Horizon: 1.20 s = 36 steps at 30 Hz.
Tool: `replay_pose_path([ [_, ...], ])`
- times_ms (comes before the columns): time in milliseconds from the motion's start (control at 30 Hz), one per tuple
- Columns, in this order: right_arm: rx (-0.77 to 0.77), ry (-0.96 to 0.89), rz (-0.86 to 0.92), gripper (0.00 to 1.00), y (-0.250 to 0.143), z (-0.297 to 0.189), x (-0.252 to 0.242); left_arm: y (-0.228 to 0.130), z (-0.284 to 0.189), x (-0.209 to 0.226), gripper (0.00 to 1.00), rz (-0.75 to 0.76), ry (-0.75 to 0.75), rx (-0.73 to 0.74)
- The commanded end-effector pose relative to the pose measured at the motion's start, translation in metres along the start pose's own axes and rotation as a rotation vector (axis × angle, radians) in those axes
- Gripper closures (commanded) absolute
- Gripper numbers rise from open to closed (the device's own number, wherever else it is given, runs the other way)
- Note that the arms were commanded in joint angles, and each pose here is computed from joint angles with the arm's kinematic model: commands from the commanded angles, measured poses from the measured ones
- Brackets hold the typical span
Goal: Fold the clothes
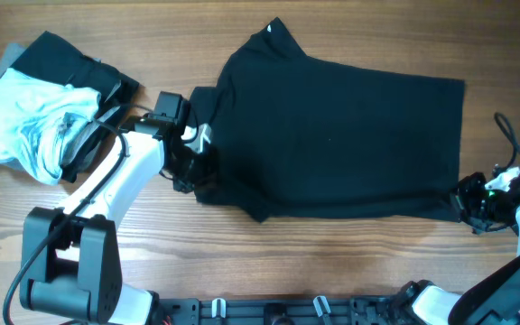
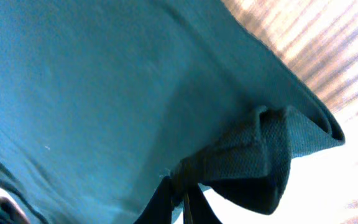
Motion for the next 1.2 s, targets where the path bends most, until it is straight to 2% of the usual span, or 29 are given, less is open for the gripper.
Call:
replay_pose_path([
  [0,-0.039,0.091,0.044,0.96,0.01,-0.008,0.019,0.029,-0.009,-0.007,0.96,0.048,-0.013,-0.141],
  [200,-0.093,0.125,0.027,0.96,0.022,-0.009,0.027,0.063,-0.017,-0.019,0.96,0.147,-0.047,-0.305],
  [500,-0.131,0.172,-0.097,0.96,0.02,0.001,0.059,0.095,-0.03,-0.012,0.96,0.191,0.063,-0.481],
  [800,-0.227,0.205,-0.124,0.96,0.038,0.003,0.075,0.102,-0.034,-0.005,0.96,0.186,0.122,-0.523],
  [833,-0.232,0.216,-0.141,0.87,0.039,0.003,0.078,0.102,-0.034,-0.005,0.94,0.185,0.125,-0.524],
  [867,-0.239,0.222,-0.152,0.69,0.039,0.003,0.081,0.102,-0.034,-0.005,0.89,0.185,0.125,-0.524],
  [900,-0.244,0.227,-0.162,0.47,0.04,0.003,0.083,0.102,-0.034,-0.005,0.77,0.185,0.125,-0.524],
  [933,-0.247,0.232,-0.169,0.33,0.04,0.002,0.084,0.102,-0.034,-0.005,0.69,0.185,0.125,-0.523],
  [967,-0.247,0.233,-0.17,0.28,0.041,0.002,0.084,0.101,-0.033,-0.005,0.66,0.184,0.126,-0.521],
  [1000,-0.244,0.228,-0.176,0.26,0.04,0.003,0.083,0.099,-0.033,-0.004,0.53,0.181,0.131,-0.51],
  [1033,-0.238,0.221,-0.184,0.23,0.038,0.003,0.082,0.097,-0.032,0.0,0.52,0.172,0.149,-0.501],
  [1167,-0.17,0.158,-0.159,0.21,0.026,0.009,0.068,0.083,-0.027,0.017,0.47,0.119,0.247,-0.43],
])
Point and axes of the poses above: each gripper's point midway between its finger pads, its own z axis out along the fingers, its own x axis along the line the jaws close on, y = z × x, the point moved 4 cm from there along -z, back along the fingers, and after that the axes turned 11 degrees about z, right-handed, at the moved point
